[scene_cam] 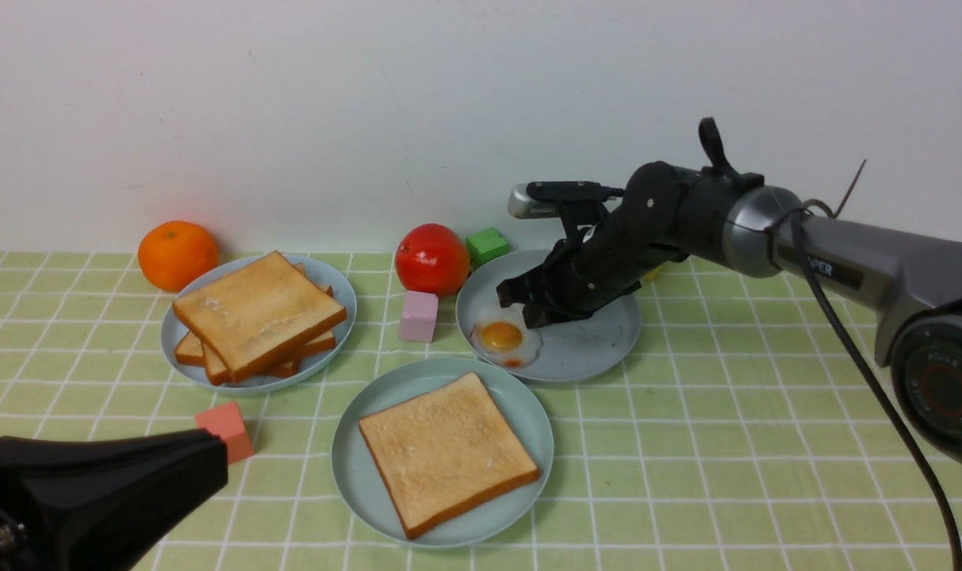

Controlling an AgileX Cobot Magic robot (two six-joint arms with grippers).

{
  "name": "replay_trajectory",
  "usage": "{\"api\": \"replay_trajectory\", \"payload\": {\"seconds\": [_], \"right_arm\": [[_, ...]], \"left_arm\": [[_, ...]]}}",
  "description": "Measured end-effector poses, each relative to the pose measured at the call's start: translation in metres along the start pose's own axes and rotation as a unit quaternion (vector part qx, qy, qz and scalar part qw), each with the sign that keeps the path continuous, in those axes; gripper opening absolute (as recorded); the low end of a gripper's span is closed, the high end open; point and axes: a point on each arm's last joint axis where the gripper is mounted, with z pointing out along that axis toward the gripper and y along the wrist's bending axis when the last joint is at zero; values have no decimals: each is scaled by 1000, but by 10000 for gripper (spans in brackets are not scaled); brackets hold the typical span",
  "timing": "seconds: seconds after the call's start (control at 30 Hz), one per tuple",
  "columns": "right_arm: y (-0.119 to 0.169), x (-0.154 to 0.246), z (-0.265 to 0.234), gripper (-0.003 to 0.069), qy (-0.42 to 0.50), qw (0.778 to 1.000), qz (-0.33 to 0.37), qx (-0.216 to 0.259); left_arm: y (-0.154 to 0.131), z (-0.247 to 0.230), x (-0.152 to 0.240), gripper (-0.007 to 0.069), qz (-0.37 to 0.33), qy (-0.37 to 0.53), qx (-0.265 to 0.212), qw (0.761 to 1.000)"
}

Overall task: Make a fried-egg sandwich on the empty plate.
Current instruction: Use the right arm to grab a fried egg

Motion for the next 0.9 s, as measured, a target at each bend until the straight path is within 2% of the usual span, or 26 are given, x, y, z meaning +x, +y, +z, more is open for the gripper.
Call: {"api": "replay_trajectory", "payload": {"seconds": [0.2,0.37,0.6,0.67,0.8,0.87,0.9], "right_arm": [[14,-5,-34,-6,34,999,-14,-15],[22,-11,-71,-3,49,998,-51,-1],[25,-8,-72,22,63,997,-44,-5],[27,-6,-70,48,70,997,-35,-6],[33,-5,-69,162,72,997,14,-5],[36,-4,-66,274,75,995,61,-3],[36,-3,-64,300,78,994,78,-1]], "left_arm": [[0,0,0,39,0,0,0,1000],[0,0,0,39,2,2,-1,1000],[1,0,3,46,9,18,-5,1000],[1,0,4,48,9,22,-6,1000],[1,0,6,50,9,31,-7,999],[1,0,6,54,9,32,-8,999],[1,0,6,55,9,32,-8,999]]}}
